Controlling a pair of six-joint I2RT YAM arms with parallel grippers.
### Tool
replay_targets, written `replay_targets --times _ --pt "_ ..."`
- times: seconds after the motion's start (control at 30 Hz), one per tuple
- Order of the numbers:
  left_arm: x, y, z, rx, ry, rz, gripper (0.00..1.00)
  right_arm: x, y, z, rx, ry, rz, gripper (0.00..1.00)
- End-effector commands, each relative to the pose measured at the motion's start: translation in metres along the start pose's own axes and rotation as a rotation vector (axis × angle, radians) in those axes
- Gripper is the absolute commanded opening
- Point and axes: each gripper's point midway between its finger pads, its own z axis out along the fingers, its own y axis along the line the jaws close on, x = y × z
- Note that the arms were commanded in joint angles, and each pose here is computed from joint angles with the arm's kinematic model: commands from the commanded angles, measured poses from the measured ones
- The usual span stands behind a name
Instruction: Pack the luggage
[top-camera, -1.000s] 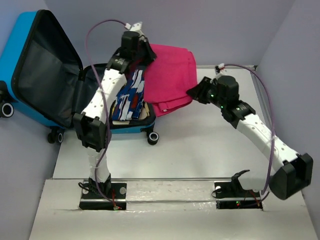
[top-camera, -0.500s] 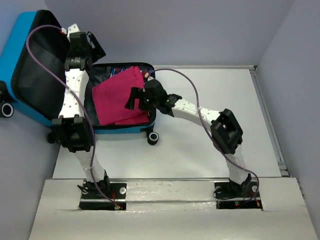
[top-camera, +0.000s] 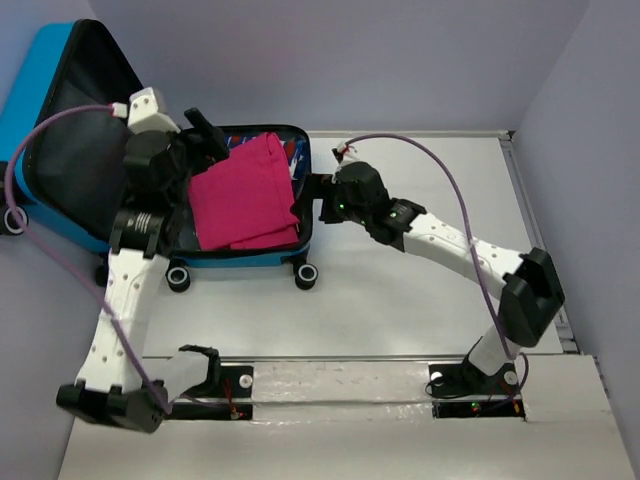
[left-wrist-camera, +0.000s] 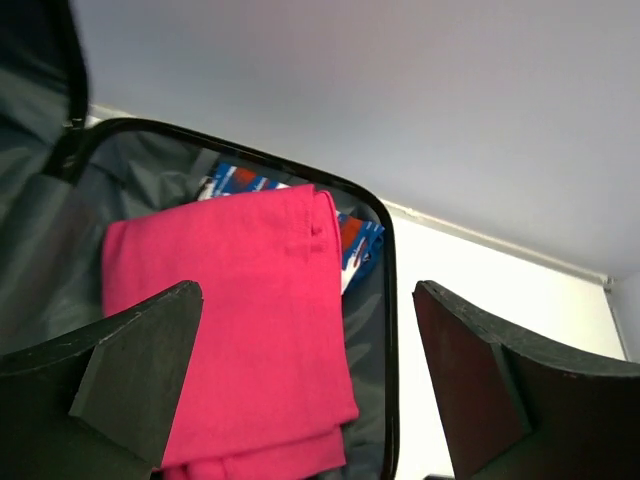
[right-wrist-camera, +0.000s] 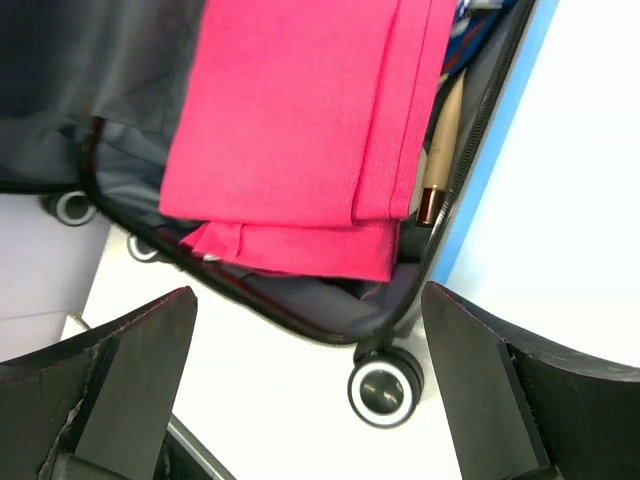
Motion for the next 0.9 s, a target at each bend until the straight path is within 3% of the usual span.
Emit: replay_targets --times 0.0,0.07,0.1,0.13,0.17,0.33,0.57,0.67,0.87 --pt "-0.017 0.044 -0.064 -0.162 -0.150 -0.035 0.98 -0.038 0.011 -0.052 -0.053 -0.168 -0.056 1.00" --pt "-0.014 0.065 -0.091 -0.238 -0.174 -0.026 0.97 -0.035 0.009 -0.069 -0.072 -0.183 -0.070 0.97" --pt "-0.003 0.090 -0.104 -0.351 -0.154 0.005 0.97 -0.021 0.000 -0.074 -0.068 -0.164 -0.075 0.85" --pt "0.001 0.103 -0.113 -0.414 -0.152 0.022 0.97 -0.018 -0.003 -0.080 -0.071 -0.166 -0.078 0.80" --pt "0.012 0.129 -0.130 -0.532 -0.140 0.055 0.97 -0.012 -0.007 -0.090 -0.077 -0.169 -0.090 0.78" --pt "0.038 0.190 -0.172 -0.823 -0.144 0.133 0.98 -0.003 -0.021 -0.111 -0.063 -0.188 -0.129 0.78" --pt "0.053 0.222 -0.154 -0.982 -0.081 0.159 0.99 0.012 -0.043 -0.114 -0.056 -0.158 -0.137 0.80" --pt "0.044 0.244 -0.143 -1.027 -0.063 0.097 0.98 0.010 -0.059 -0.117 -0.043 -0.159 -0.139 0.80" --pt "0.033 0.273 -0.138 -1.163 -0.061 0.071 0.91 0.013 -0.071 -0.116 -0.070 -0.144 -0.134 0.80"
